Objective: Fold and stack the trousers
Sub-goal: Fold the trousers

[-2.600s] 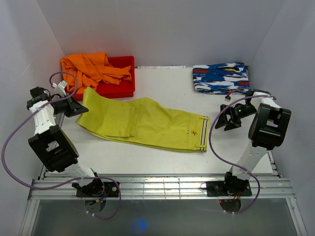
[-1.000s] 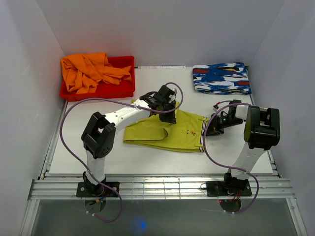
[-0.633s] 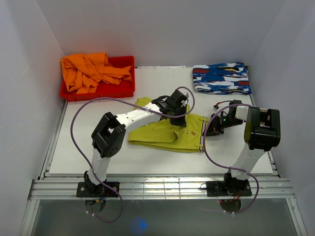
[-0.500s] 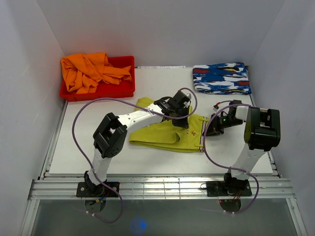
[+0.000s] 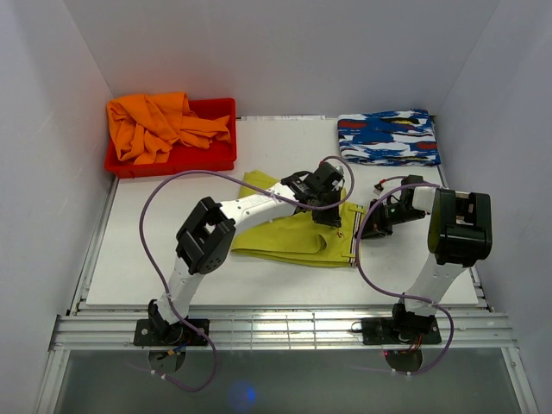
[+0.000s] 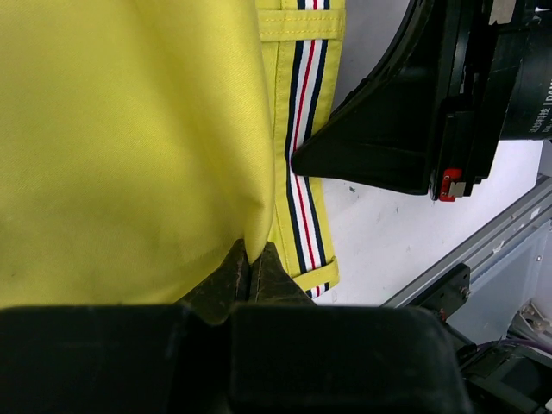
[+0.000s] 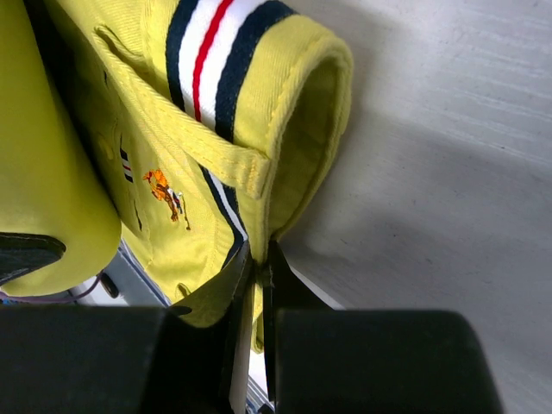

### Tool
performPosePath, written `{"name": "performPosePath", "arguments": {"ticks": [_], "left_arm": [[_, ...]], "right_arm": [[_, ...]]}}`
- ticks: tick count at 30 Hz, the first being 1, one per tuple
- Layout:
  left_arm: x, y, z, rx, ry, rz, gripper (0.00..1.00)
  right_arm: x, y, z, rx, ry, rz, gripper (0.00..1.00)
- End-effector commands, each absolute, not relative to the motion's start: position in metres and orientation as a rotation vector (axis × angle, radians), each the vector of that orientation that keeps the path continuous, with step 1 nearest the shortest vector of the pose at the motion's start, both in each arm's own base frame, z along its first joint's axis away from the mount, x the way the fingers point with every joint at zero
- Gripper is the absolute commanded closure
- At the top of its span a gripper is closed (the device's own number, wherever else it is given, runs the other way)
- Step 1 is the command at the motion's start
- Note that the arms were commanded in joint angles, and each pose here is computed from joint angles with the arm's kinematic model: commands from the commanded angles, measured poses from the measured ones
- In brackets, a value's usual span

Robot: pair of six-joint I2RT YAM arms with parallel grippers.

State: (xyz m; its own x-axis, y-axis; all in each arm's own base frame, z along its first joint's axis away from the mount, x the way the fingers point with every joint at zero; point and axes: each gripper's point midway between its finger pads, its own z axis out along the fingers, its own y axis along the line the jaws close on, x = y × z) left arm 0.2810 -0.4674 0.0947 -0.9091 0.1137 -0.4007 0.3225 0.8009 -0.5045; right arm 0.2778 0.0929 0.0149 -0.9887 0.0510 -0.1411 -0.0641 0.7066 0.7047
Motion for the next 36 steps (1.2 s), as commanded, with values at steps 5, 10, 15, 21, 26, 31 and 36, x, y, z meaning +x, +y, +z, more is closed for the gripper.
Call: {"name": "performPosePath", "arguments": {"ticks": [5, 10, 15, 21, 26, 31, 36], "left_arm": [[0.267, -0.504, 0.13, 0.315, 2.583, -1.02, 1.0], [0.266, -0.512, 0.13, 0.296, 2.591, -1.044, 1.0], [0.265, -0.522, 0.135, 0.281, 2.585, -1.084, 1.0], [0.263, -0.534, 0.143, 0.271, 2.57, -1.127, 1.0], [0.256, -0.542, 0.14, 0.268, 2.583, -1.15, 1.0], [0.252, -0.547, 0.138, 0.26, 2.588, -1.156, 1.0], [0.251, -0.548, 0.128, 0.228, 2.618, -1.154, 1.0]], "right_arm": [[0.274, 0.077, -0.006, -0.05, 2.828, 0.945, 0.92], [0.275, 0.076, -0.005, -0.045, 2.824, 0.938, 0.92], [0.275, 0.076, -0.004, -0.044, 2.824, 0.938, 0.92], [0.275, 0.076, -0.003, -0.048, 2.816, 0.925, 0.92], [0.276, 0.076, -0.002, -0.047, 2.813, 0.924, 0.92], [0.277, 0.077, -0.001, -0.045, 2.811, 0.925, 0.92], [0.276, 0.077, 0.0, -0.042, 2.81, 0.933, 0.92]]}}
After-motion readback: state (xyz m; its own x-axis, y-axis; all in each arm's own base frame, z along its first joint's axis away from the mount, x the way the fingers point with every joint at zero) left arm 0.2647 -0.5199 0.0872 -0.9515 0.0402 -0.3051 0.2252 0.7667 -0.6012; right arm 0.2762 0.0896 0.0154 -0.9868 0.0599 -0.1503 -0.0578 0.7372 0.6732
